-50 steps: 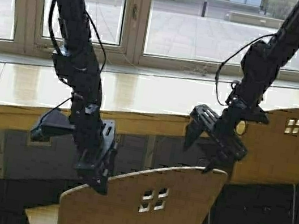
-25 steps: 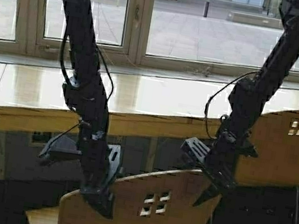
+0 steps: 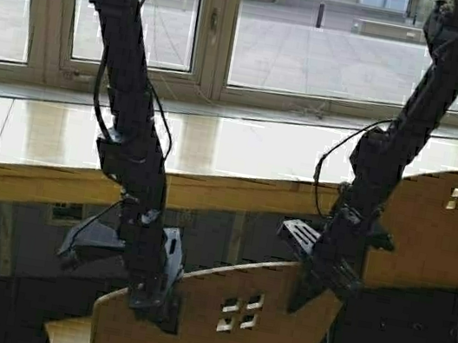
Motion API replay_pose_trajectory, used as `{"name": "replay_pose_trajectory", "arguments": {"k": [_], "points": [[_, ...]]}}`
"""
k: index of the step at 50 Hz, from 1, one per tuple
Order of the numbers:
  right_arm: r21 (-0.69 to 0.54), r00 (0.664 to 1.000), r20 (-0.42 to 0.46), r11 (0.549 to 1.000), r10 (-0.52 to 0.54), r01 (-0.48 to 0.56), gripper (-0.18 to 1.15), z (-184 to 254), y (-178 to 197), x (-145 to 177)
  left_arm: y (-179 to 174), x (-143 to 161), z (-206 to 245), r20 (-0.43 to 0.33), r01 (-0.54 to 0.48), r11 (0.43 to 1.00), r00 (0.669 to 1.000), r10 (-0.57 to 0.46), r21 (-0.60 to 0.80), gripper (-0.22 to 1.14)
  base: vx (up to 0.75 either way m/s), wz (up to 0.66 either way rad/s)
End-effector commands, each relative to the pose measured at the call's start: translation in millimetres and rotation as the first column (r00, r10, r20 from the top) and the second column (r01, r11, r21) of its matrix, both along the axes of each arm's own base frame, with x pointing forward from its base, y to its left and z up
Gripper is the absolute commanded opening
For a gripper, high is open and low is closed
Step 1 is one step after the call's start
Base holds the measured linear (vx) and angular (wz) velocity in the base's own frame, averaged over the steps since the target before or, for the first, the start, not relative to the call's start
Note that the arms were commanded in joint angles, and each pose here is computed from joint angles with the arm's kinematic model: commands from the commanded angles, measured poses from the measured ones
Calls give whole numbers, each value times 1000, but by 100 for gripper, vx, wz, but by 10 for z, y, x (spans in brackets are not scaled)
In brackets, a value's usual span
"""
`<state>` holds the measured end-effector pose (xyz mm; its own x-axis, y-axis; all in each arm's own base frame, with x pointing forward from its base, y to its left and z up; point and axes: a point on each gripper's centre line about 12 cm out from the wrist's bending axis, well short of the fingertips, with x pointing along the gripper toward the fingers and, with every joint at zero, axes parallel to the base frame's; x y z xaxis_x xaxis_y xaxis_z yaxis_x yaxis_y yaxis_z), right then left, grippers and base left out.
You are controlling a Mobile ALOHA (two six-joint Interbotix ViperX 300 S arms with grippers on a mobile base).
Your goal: Push the chairs under the table
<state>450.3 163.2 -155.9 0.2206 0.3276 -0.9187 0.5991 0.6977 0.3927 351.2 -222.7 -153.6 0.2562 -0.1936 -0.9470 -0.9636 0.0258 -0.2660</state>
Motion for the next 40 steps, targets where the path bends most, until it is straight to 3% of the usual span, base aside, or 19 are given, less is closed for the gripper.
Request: {"name": "replay_pose_trajectory", "arguments": {"k": [1, 21, 40], "points": [[0, 998, 38, 999, 48, -48, 5, 105, 73, 77, 112, 175, 77, 31, -18, 1000, 999, 18, -3, 3, 3, 4], [-11, 998, -24, 998, 63, -64, 5, -26, 25, -136, 439, 289, 183, 42, -69, 997, 997, 68, 20, 3, 8, 5], [-10, 997, -20, 997, 80, -81, 5, -31, 99, -143, 715, 481, 169, 65, -84, 996, 995, 81, 34, 3, 15, 3]]}}
